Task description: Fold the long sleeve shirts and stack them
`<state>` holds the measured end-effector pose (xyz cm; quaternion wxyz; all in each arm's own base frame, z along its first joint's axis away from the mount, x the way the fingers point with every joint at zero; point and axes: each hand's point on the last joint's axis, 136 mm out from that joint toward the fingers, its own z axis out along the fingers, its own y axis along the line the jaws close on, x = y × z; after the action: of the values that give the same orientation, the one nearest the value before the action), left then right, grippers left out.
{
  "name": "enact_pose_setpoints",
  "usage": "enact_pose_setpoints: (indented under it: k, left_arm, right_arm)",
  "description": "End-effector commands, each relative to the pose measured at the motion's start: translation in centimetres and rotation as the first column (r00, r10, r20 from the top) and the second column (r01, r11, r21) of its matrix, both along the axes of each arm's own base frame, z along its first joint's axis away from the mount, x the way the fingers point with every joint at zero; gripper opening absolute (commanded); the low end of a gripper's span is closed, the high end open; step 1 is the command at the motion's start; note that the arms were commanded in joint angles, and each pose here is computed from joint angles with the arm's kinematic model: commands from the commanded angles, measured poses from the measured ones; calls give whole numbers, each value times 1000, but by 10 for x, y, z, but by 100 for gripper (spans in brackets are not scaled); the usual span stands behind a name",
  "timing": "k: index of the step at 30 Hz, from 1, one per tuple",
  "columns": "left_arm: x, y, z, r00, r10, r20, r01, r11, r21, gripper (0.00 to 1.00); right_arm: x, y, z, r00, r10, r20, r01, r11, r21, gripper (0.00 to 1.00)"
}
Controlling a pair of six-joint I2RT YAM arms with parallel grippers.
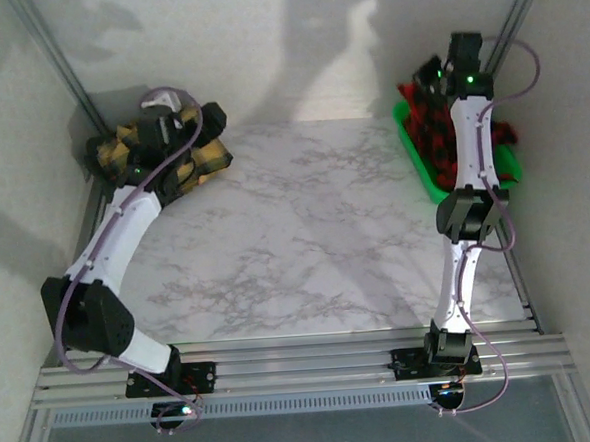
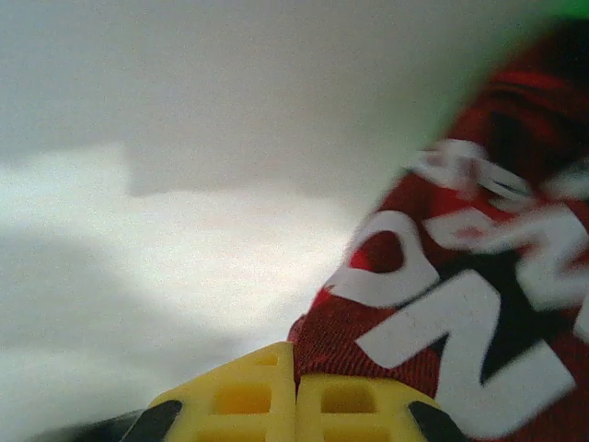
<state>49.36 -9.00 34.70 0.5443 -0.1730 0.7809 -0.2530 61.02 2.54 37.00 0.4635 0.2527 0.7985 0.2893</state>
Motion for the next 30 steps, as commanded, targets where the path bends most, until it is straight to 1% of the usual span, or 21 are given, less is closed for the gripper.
enact_pose_setpoints:
  k: [1,2,3,5,7,8,9,11,12,14,16,17,19,21,23,24,25,26,27,29,30]
  left_arm:
    - [27,-5,61,984,-58,168,63,998,-23,100]
    - [34,-5,69,980,-65,187,69,997,-16,100]
    - [40,-5,85,973,-69,220,73,997,-10,100]
    - [50,8,112,963,-31,266,41,999,-31,100]
    - [50,32,149,941,26,338,10,994,-104,100]
    - [48,44,167,928,57,369,-8,991,-133,100]
    - [44,58,186,912,95,399,-35,987,-155,100]
    - [33,81,214,885,163,436,-98,981,-169,100]
    - [26,92,225,872,200,446,-139,976,-167,100]
    - [12,113,233,855,275,440,-230,961,-154,100]
    - [-1,132,224,850,344,400,-320,939,-127,100]
    - [-6,139,215,852,366,375,-350,930,-114,100]
    - [-13,144,184,868,387,313,-381,921,-81,100]
    - [-17,143,146,891,388,235,-383,921,-72,100]
    - [-21,135,101,916,368,156,-361,930,-75,100]
    - [-25,130,75,927,361,102,-354,932,-81,100]
    - [-29,125,48,936,350,38,-345,934,-87,100]
    - [-33,118,24,943,332,-16,-332,940,-85,100]
    - [-39,107,-1,949,308,-74,-313,947,-76,100]
    - [-51,81,-47,951,251,-180,-265,963,-56,100]
    - [-57,66,-69,949,212,-232,-229,972,-50,100]
  right_arm:
    - [-109,116,218,790,300,535,-367,930,22,0]
    - [-130,138,242,729,335,597,-432,902,22,0]
    - [-155,161,266,649,373,663,-504,864,8,0]
    - [-205,197,306,494,415,764,-615,788,-29,0]
    - [-257,219,343,340,406,849,-710,703,-52,0]
    - [-272,221,353,300,389,871,-734,677,-50,0]
    - [-282,222,360,291,372,882,-753,658,-29,0]
    - [-289,220,364,312,366,877,-765,644,4,0]
    - [-288,220,360,335,380,862,-765,644,14,0]
    - [-274,229,334,408,443,798,-753,658,20,0]
    - [-247,244,274,509,562,652,-734,679,-12,0]
    - [-231,249,239,570,599,562,-726,688,3,0]
    - [-201,259,141,645,683,342,-734,679,26,0]
    - [-174,250,53,718,674,176,-691,720,62,0]
    - [-149,224,-36,798,603,11,-600,791,125,0]
    - [-141,210,-81,814,577,-71,-564,813,145,0]
    - [-138,198,-121,816,559,-145,-538,827,161,3]
    - [-138,186,-156,817,532,-223,-505,846,170,19]
    - [-142,173,-190,809,498,-313,-471,867,161,40]
    - [-155,149,-235,783,420,-459,-410,903,127,55]
    - [-161,140,-243,772,392,-500,-406,910,86,59]
